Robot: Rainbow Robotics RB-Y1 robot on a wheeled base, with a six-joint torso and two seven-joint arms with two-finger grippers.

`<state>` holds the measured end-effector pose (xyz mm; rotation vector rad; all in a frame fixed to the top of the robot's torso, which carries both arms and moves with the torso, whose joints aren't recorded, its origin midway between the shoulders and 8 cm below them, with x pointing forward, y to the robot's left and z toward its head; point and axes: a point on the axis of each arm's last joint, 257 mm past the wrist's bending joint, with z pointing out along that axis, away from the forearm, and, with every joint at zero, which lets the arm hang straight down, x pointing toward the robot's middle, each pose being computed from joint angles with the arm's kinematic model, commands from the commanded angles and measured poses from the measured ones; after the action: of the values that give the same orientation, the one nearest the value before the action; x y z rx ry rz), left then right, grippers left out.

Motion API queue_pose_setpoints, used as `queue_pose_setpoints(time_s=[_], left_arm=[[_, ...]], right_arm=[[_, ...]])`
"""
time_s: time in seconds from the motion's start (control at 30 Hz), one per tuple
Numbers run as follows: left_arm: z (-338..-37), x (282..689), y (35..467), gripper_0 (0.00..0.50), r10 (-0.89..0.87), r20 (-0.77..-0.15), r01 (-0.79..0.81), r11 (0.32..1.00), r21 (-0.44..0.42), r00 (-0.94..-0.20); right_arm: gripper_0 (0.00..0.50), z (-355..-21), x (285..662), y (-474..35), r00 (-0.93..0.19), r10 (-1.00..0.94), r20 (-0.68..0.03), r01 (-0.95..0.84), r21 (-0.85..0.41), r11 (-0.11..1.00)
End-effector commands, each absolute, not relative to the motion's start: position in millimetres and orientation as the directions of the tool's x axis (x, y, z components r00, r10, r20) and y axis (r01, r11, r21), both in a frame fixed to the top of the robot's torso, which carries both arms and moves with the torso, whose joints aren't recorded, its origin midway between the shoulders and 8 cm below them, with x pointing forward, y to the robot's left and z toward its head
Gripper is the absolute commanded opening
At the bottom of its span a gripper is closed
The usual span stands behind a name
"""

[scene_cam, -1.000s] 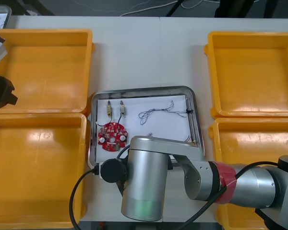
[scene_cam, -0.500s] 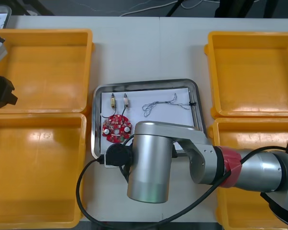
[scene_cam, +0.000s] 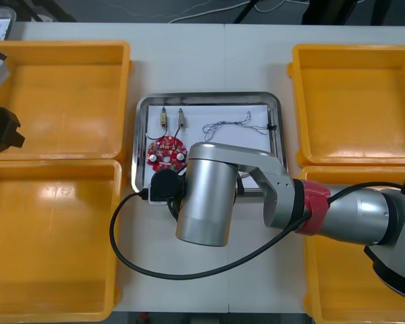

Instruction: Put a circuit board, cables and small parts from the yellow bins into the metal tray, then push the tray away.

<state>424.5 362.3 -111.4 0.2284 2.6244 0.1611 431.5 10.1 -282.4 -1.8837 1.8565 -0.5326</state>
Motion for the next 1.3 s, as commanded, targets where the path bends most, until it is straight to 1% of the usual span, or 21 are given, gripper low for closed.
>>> queue_pose_setpoints(time_s=[0.03,0.27,0.97,1.3], left_arm=[[-100.5,420.7,369.9,0.5,0.249,-0.477,0.17,0.964,0.204,-0.843],[-100.5,420.7,369.9,0.5,0.249,-0.477,0.17,0.964,0.204,-0.843],[-100.5,420.7,369.9,0.5,0.249,-0.477,0.17,0.964,0.204,-0.843],[-100.5,420.7,369.9,0.5,0.249,-0.477,0.17,0.964,0.204,-0.843]], right_arm=[[0.0,-256.0,458.5,31.2,0.015,-0.995,-0.103,-0.799,-0.6,0.05],[0.0,-248.5,480.1,37.4,0.015,-0.993,-0.119,-0.779,-0.623,0.063],[0.0,-208.0,543.1,43.4,0.044,-0.99,-0.137,-0.699,-0.712,0.068],[0.0,-190.4,565.2,43.9,0.063,-0.988,-0.139,-0.677,-0.734,0.06]])
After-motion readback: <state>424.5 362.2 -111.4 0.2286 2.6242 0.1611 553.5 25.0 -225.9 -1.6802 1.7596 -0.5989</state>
